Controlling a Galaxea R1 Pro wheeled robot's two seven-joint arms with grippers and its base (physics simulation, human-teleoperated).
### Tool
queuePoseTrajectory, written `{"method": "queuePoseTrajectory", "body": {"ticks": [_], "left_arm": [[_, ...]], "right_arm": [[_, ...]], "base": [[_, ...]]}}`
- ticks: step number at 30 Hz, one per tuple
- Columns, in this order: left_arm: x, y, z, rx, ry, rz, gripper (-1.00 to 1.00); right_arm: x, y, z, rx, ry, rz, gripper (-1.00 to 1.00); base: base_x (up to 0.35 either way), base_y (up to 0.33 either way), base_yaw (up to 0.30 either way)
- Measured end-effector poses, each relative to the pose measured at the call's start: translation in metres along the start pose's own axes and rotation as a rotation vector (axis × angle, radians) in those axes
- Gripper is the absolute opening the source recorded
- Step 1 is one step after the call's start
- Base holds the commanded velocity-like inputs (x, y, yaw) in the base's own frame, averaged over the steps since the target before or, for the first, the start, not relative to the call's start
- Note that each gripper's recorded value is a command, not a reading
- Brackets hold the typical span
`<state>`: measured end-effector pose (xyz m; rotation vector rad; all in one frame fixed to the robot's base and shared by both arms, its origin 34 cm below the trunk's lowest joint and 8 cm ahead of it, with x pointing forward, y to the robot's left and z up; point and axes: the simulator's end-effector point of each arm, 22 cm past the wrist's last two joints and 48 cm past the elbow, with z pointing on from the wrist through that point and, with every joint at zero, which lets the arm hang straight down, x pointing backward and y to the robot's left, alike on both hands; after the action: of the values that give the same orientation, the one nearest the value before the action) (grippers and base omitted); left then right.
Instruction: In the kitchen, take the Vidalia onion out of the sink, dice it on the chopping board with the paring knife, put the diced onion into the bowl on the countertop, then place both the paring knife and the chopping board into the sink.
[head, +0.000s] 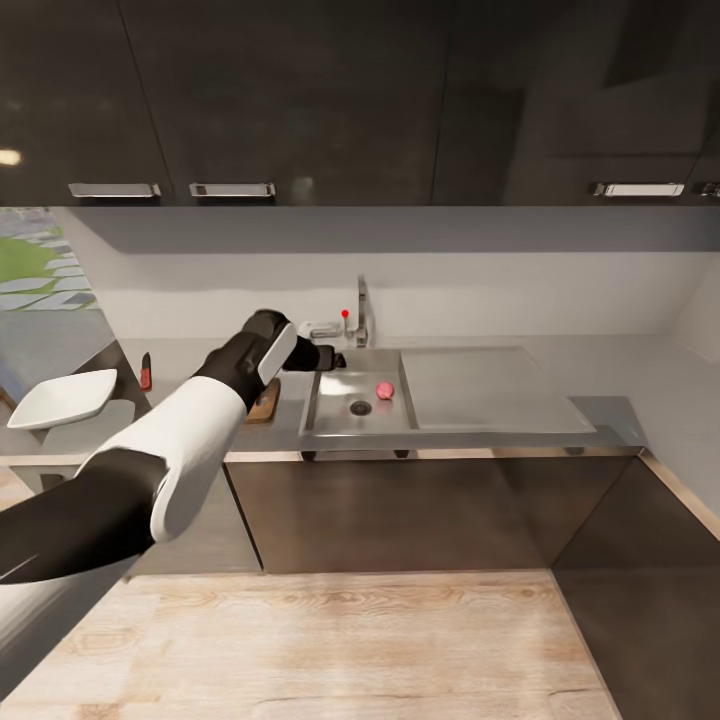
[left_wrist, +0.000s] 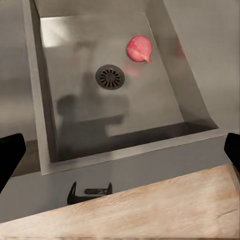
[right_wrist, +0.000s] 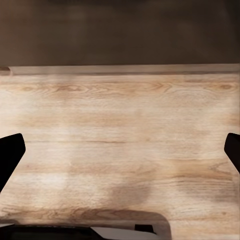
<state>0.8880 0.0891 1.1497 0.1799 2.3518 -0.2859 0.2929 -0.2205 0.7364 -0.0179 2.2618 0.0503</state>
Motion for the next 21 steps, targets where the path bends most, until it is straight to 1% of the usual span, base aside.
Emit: {"method": "queuePoseTrajectory", "body": {"ticks": [8,11,17,21], "left_arm": [[0.003,0.004,0.002,-0.004,0.009,-0.005,1.0],[0.004,0.004,0.002,-0.006,0.009,-0.006,1.0],[0.006,0.011,0.003,-0.034,0.011,-0.005,1.0],[0.006,0.013,0.003,-0.04,0.012,-0.004,1.0]], "right_arm": [[0.0,-0.001,0.0,0.002,-0.001,0.0,1.0],[0.0,-0.001,0.0,0.003,-0.002,-0.001,1.0],[0.0,-0.001,0.0,0.003,-0.002,-0.001,1.0],[0.0,-0.001,0.0,0.003,-0.002,-0.001,1.0]], "base": [[0.001,-0.001,0.0],[0.071,-0.067,0.0],[0.188,-0.187,0.0],[0.218,-0.221,0.0]]}}
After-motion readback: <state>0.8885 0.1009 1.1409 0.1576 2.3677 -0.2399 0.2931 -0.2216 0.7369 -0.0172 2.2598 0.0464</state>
